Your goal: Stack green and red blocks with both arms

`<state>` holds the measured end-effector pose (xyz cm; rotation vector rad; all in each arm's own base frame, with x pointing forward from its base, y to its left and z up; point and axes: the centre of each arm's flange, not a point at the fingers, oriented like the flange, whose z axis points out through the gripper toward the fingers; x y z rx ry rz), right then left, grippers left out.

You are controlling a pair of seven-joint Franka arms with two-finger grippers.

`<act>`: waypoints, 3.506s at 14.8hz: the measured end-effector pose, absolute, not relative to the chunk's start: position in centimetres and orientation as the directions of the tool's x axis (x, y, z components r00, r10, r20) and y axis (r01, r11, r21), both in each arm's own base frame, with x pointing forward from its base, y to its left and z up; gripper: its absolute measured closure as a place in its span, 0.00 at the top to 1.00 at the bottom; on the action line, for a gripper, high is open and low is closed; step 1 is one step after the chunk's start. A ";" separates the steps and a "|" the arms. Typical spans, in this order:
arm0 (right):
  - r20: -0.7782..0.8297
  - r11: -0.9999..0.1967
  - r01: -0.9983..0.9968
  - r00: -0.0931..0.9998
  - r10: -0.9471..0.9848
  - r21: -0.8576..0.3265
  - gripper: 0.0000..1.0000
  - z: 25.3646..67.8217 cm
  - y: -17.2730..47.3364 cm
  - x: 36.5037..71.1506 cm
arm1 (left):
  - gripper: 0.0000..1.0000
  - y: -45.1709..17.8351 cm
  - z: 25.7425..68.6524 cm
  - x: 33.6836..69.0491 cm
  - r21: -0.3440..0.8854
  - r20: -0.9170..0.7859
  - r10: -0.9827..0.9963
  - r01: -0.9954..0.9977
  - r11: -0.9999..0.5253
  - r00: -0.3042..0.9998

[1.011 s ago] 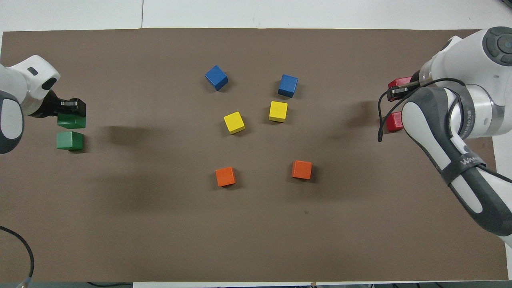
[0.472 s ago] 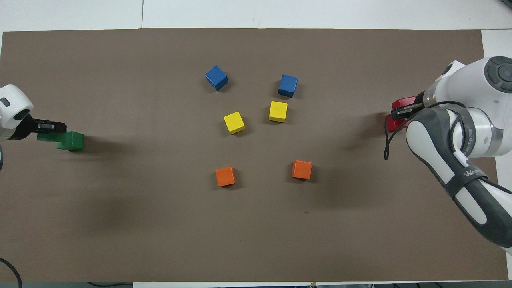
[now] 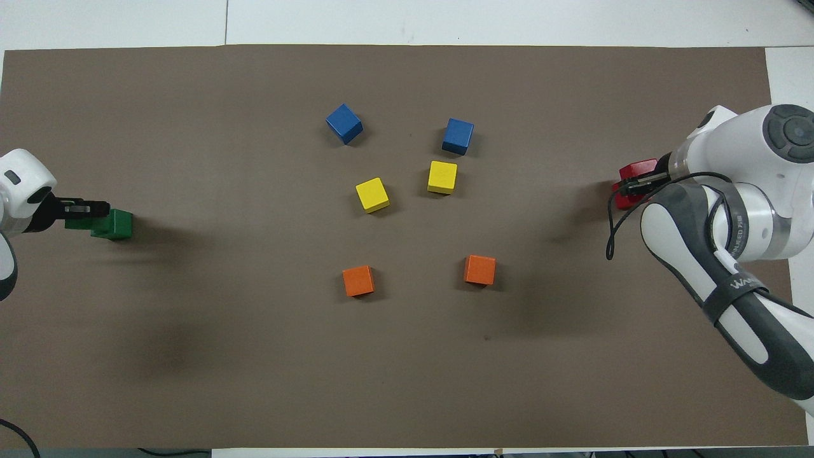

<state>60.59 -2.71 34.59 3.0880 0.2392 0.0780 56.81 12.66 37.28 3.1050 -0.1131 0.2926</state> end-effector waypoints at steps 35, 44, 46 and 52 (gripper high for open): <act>0.054 -0.986 0.156 0.986 0.159 0.052 0.55 34.2 -3.4 59.1 | 1.00 9.6 43.0 59.5 0.041 0.183 -0.083 -0.092 -0.995 0.980; 0.053 -0.986 0.157 0.986 0.160 0.051 0.96 33.9 -3.3 59.0 | 1.00 8.0 54.0 58.4 0.051 0.087 -0.036 -0.041 -0.998 0.996; 0.058 -0.986 0.158 0.985 0.161 0.051 1.00 34.0 -3.3 59.0 | 1.00 6.7 55.5 57.8 0.053 0.070 -0.008 -0.012 -0.999 0.997; 0.108 -0.992 0.115 0.987 0.121 0.054 1.00 37.8 -2.0 61.1 | 1.00 5.8 58.4 55.7 0.059 0.004 0.001 0.001 -0.998 1.000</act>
